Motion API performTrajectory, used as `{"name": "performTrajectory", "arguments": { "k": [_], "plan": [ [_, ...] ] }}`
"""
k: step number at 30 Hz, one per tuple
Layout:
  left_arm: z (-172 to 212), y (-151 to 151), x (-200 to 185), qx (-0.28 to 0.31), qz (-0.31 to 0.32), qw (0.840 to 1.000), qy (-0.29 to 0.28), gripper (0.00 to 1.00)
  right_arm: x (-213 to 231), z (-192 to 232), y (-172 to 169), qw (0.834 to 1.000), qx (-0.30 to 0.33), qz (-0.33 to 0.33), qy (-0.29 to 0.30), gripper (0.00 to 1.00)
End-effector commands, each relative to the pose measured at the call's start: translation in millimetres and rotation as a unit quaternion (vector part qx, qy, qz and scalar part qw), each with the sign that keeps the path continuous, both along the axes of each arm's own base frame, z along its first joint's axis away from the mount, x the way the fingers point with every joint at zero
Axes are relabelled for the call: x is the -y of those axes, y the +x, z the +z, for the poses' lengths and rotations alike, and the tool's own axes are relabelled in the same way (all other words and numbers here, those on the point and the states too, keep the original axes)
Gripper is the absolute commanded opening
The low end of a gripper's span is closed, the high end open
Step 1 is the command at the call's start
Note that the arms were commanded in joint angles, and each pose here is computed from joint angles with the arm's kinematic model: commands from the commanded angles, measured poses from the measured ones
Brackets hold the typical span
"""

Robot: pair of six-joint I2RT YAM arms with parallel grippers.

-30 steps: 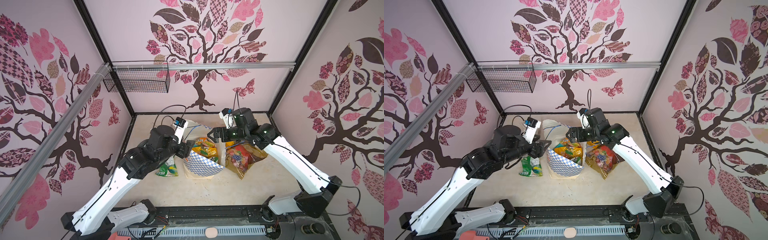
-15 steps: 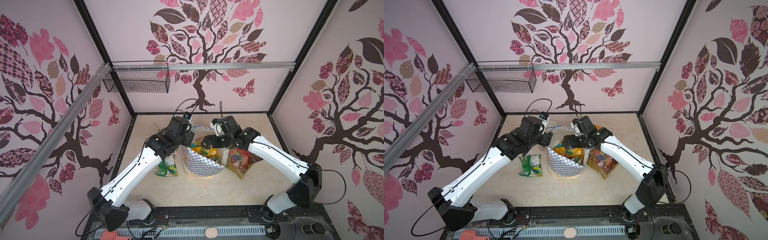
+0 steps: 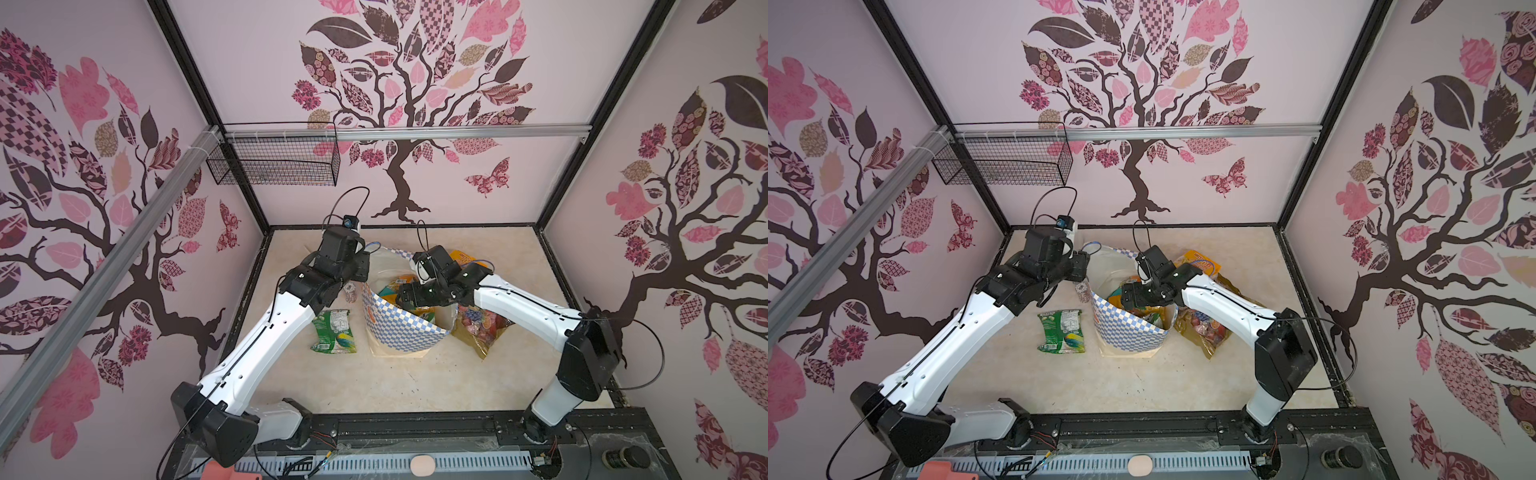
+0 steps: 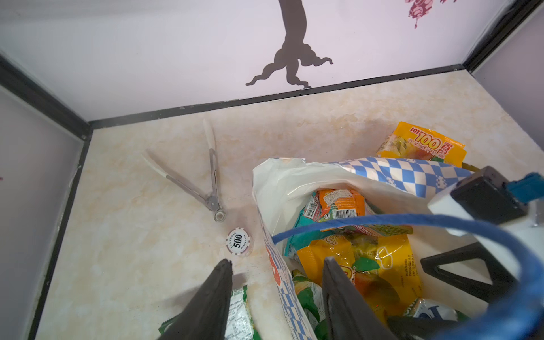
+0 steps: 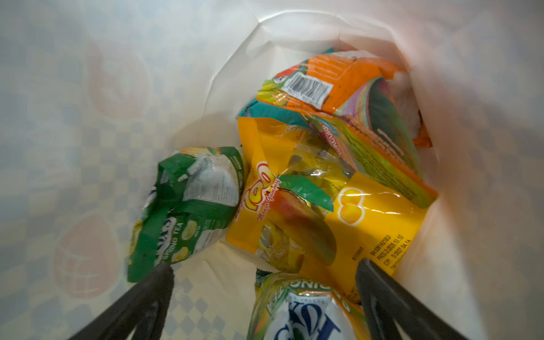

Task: Take the snacks out of the paper bag

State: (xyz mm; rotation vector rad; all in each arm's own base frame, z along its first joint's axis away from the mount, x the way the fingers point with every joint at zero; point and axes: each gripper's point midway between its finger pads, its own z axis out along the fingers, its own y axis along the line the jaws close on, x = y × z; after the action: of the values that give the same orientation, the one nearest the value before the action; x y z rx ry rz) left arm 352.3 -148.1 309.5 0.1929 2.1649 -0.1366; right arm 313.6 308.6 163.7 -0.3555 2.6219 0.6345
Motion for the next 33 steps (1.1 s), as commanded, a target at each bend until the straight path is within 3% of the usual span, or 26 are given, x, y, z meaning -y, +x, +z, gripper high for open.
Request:
{"name": "performTrajectory", "arguments": {
  "k": [1, 12, 28, 33],
  "plan": [
    [-3.3, -5.2, 2.3, -0.015, -0.009, 0.998, -0.056, 0.53, -0.2, -18.0, 2.3, 0.999, 0.013, 0.002, -0.046, 1.0],
    [-3.1, -9.5, 4.6, -0.024, -0.015, 0.997, -0.072, 0.53, -21.9, -46.7, 0.1, 0.995, 0.037, 0.034, -0.086, 1.0],
    [25.2, -40.0, 7.9, -0.005, -0.055, 0.992, -0.116, 0.57, -32.8, -119.9, -12.3, 0.992, -0.046, 0.056, -0.106, 1.0],
    [43.5, -62.6, 15.4, 0.015, -0.102, 0.983, -0.151, 0.58, -35.7, -133.5, -15.4, 0.991, -0.061, 0.061, -0.106, 0.89]
  ]
}}
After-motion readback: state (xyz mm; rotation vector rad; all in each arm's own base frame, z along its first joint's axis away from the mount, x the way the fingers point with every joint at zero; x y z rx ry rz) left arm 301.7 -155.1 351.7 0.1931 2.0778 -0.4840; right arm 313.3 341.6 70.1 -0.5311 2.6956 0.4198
